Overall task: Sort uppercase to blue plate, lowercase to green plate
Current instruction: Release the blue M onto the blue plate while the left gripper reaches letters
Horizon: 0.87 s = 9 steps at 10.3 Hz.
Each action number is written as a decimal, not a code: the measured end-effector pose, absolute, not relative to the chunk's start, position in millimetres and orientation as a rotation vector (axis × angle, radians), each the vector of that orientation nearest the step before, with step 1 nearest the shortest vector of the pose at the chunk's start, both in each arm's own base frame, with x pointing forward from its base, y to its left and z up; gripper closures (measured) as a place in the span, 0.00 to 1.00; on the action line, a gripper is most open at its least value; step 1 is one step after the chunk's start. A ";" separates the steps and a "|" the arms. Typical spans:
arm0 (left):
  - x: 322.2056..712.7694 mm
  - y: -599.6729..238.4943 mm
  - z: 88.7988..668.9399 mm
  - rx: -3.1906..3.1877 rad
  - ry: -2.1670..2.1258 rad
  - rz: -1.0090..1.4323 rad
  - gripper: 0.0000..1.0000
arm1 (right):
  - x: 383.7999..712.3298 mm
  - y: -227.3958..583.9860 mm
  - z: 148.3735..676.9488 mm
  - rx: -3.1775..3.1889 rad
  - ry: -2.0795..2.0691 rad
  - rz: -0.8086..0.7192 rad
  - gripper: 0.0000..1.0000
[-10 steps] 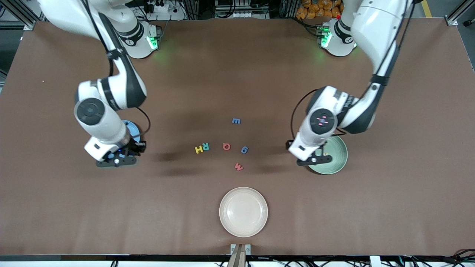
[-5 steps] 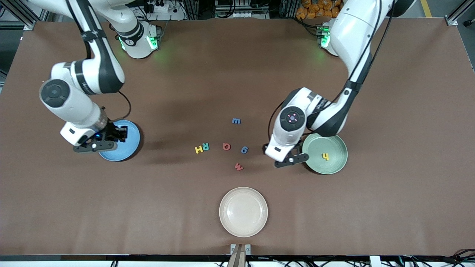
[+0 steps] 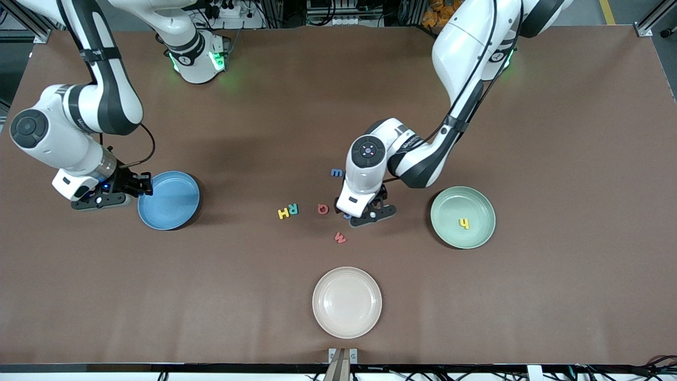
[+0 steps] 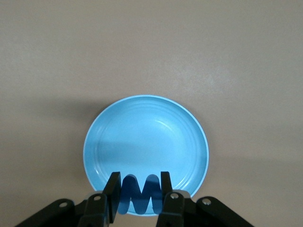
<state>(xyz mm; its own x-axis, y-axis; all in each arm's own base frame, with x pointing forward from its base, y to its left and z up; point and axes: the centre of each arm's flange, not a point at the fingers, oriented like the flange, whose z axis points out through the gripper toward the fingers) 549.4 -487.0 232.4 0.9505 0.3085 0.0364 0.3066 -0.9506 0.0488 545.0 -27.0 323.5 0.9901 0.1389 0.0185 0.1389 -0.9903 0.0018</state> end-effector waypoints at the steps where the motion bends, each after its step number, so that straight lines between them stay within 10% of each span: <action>1: 550.3 -489.8 232.9 3.055 0.488 0.072 0.00 | 542.2 -25.7 314.5 3.131 0.222 0.037 0.62; 9: 560.0 -508.7 207.4 3.082 0.454 0.158 0.00 | 530.1 -24.4 225.0 3.100 0.213 0.168 0.62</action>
